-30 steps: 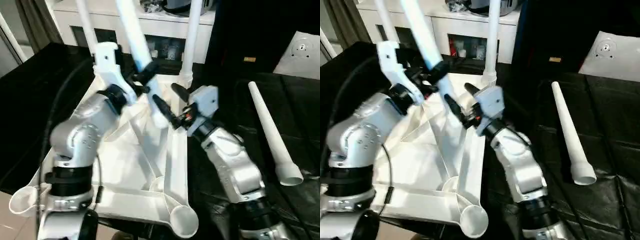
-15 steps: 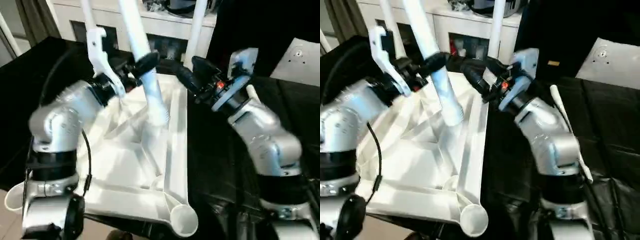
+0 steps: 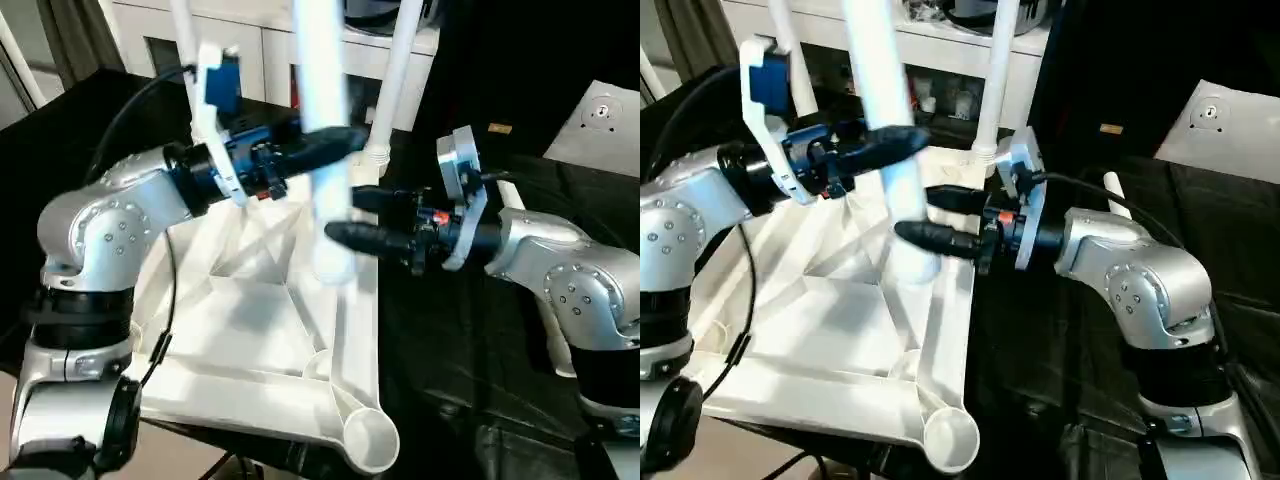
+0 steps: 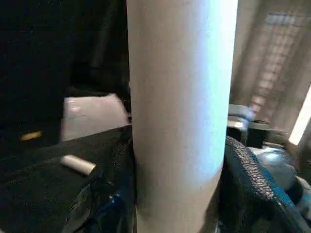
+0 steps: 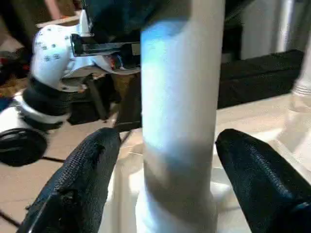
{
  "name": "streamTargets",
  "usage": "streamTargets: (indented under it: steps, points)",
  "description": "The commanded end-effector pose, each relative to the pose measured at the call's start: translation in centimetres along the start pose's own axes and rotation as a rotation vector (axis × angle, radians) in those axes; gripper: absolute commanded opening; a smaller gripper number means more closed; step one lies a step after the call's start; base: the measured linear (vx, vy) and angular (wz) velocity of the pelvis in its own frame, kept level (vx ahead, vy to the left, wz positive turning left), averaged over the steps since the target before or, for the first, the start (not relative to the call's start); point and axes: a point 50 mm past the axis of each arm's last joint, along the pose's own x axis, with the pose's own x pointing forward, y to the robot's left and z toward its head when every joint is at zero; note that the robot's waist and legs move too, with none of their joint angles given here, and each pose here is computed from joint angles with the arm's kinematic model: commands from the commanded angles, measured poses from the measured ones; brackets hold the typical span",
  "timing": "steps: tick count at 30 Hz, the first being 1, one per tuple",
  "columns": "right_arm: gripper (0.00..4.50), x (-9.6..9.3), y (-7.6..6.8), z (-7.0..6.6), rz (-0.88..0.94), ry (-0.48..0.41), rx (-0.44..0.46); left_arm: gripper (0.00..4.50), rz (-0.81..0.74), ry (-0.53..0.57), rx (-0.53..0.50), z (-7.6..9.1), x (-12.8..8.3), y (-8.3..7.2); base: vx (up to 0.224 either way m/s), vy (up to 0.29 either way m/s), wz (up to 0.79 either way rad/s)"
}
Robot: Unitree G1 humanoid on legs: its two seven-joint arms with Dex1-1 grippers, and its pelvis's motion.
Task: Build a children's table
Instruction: Pick table leg
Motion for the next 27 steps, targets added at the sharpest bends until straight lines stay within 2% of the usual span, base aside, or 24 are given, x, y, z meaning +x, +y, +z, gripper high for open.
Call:
streamTargets:
  steps: [1, 2, 3, 7, 15, 24, 26, 27]
  points:
    - [3.19, 0.3, 0.3, 0.1, 0.03, 0.024, -0.012, 1.88, -0.071, 0.03, 0.03, 0.4, 0.5, -0.8, 0.0, 0.0, 0.0]
    - [3.19, 0.3, 0.3, -0.1, 0.037, 0.036, -0.017, 1.88, -0.092, 0.039, 0.035, 0.4, 0.6, -0.9, 0.0, 0.0, 0.0]
    - [2.94, 0.4, 0.3, -0.1, 0.043, 0.043, -0.02, 1.88, -0.11, 0.043, 0.037, 0.4, 0.7, -1.1, 0.0, 0.0, 0.0]
    - [2.8, 0.8, 0.5, -0.4, 0.056, 0.052, -0.017, 1.88, -0.15, 0.062, 0.049, 0.3, 0.8, -1.5, 0.0, 0.0, 0.0]
    - [2.08, 1.2, 0.7, -0.8, 0.073, 0.046, 0.008, 1.88, -0.16, 0.08, 0.063, 0.1, 0.8, -1.5, 0.0, 0.0, 0.0]
    - [1.93, 1.4, 0.5, -1.4, 0.032, 0.028, 0.011, 1.88, -0.117, 0.067, 0.075, 0.1, 0.7, -1.2, 0.0, 0.0, 0.0]
    - [1.93, 1.5, 0.5, -1.6, 0.01, 0.015, 0.015, 2.58, -0.11, 0.059, 0.072, 0.1, 0.6, -1.3, 0.0, 0.0, 0.0]
    - [1.93, 1.5, 0.6, -1.7, 0.002, 0.012, 0.014, 2.58, -0.1, 0.053, 0.063, 0.0, 0.5, -1.3, 0.0, 0.0, 0.0]
